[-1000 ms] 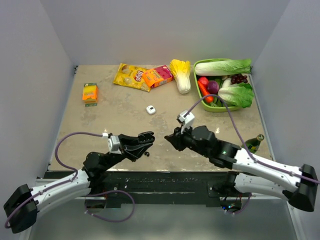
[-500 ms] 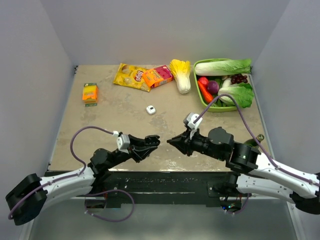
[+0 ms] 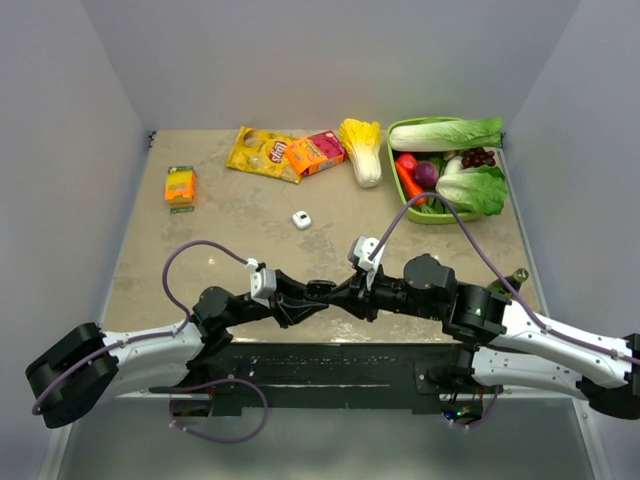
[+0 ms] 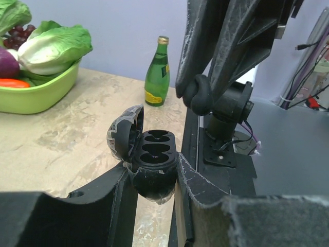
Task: Insert the wireless bluetooth earbuds into the charging case
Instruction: Place the earbud in the charging case, then pick up the earbud from the center of the board.
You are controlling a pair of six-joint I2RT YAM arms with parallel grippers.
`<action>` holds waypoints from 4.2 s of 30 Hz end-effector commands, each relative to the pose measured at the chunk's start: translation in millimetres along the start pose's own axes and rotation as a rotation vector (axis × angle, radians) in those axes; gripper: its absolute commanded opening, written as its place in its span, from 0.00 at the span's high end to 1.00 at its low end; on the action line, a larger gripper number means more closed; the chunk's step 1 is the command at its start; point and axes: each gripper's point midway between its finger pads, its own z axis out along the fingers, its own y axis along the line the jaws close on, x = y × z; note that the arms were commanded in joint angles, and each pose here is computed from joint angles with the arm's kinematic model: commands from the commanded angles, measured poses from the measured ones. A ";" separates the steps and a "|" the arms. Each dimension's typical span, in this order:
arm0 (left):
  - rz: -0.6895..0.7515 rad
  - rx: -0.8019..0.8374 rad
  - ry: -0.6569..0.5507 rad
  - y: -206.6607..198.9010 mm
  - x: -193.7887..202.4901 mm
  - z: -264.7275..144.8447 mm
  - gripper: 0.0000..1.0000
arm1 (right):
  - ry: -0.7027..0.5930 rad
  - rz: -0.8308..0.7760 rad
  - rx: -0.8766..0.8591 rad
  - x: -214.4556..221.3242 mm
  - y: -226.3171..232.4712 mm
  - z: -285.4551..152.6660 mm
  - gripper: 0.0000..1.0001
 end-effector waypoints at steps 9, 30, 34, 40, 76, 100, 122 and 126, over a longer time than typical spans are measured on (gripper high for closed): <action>0.068 0.123 -0.115 -18.4 -40.6 18.1 1.00 | -0.061 -0.037 -0.018 -23.0 4.7 8.6 1.00; 0.058 0.107 -0.125 -17.6 -40.1 20.5 1.00 | -0.060 -0.017 0.075 -21.3 -10.7 17.8 1.00; 0.062 0.098 -0.132 -16.1 -42.3 20.9 1.00 | -0.052 -0.019 0.087 -18.6 -12.9 18.6 1.00; 0.073 0.081 -0.141 -13.3 -44.9 20.8 1.00 | -0.046 -0.020 0.077 -16.8 -10.4 16.7 0.92; 0.092 0.033 -0.157 -9.7 -46.5 9.2 1.00 | -0.301 0.096 0.349 -75.8 -50.8 -67.0 0.46; 0.091 -0.065 -0.202 -10.9 -49.9 -32.0 1.00 | 0.170 0.158 0.282 124.4 -62.7 131.5 0.51; 0.083 -0.064 -0.248 -16.3 -58.2 -41.8 1.00 | 0.244 0.182 0.242 158.3 -89.7 174.1 0.53; 0.081 -0.062 -0.248 -16.8 -57.9 -42.0 1.00 | 0.255 0.183 0.234 162.2 -88.7 175.2 0.53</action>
